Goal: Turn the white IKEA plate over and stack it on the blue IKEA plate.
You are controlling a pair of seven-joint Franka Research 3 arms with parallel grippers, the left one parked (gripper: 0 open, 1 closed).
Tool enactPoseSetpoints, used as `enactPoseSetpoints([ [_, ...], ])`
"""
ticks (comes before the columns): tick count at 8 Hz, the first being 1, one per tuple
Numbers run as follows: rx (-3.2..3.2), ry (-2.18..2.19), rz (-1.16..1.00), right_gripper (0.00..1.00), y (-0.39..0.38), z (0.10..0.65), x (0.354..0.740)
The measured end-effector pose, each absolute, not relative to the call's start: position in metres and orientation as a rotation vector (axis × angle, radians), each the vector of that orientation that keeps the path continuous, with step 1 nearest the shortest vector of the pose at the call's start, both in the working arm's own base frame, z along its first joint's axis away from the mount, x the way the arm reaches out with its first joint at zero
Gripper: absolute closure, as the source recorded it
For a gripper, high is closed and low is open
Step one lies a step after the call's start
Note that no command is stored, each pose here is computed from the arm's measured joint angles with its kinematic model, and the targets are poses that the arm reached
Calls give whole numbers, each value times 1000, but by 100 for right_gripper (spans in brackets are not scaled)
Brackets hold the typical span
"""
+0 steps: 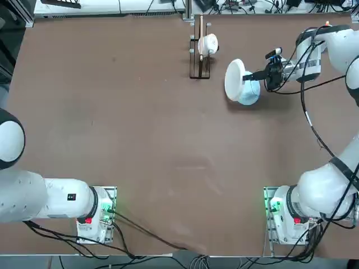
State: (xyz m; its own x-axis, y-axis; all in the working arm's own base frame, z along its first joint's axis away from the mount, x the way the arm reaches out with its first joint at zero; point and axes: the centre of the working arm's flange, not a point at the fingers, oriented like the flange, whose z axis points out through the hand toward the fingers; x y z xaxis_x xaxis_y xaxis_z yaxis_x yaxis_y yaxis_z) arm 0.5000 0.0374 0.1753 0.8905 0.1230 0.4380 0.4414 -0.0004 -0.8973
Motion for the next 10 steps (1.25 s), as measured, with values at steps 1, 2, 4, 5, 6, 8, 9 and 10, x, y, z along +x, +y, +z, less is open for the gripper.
enactPoseSetpoints([
  [1, -1569, -459, -271, 97, 30, 169, 497],
  [2, -1565, -457, -279, 97, 25, 162, 495],
  [4, -1545, -456, -285, 97, 21, 155, 490],
  [5, -1544, -458, -288, 97, 17, 153, 489],
  [6, -1546, -468, -288, 97, 10, 151, 488],
  [8, -1568, -508, -287, 97, -10, 148, 489],
  [9, -1583, -532, -284, 97, -20, 149, 492],
  [10, -1597, -554, -282, 97, -29, 151, 496],
])
